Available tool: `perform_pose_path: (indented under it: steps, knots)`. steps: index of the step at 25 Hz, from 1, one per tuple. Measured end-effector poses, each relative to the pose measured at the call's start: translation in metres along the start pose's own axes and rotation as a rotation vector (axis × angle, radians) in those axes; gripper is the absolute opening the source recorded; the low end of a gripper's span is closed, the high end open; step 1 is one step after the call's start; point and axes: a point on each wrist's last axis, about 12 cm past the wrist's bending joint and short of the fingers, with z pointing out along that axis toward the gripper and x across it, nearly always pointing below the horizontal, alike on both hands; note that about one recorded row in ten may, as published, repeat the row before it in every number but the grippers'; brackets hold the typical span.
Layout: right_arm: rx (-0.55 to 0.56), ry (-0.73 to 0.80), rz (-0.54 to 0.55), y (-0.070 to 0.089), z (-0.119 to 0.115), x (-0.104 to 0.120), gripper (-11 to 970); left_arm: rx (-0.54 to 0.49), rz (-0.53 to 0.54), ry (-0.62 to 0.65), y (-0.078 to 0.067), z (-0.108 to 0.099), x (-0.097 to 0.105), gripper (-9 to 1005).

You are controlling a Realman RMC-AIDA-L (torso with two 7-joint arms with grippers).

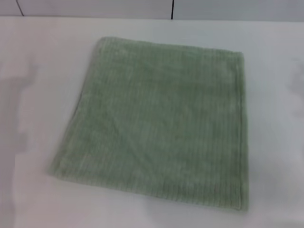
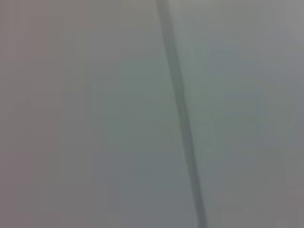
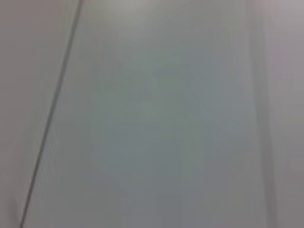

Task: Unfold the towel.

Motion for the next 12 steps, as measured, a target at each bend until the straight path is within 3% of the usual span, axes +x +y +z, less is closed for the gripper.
perform_pose_path:
  steps: [2, 4, 8, 12]
  knots:
    - [0.029, -0.034, 0.013, -0.008, -0.010, 0.002, -1, -0.046, -0.038, 0.043, 0.012, -0.009, 0.016, 842]
    - [0.182, -0.094, 0.037, -0.037, -0.038, 0.007, 51, -0.070, -0.052, 0.095, 0.022, -0.015, 0.033, 842]
    - [0.230, -0.068, 0.041, -0.045, -0.046, 0.012, 136, -0.074, -0.029, 0.157, 0.028, -0.015, 0.048, 842]
    - [0.234, -0.055, 0.035, -0.047, -0.047, 0.013, 220, -0.064, -0.009, 0.169, 0.027, -0.013, 0.050, 842]
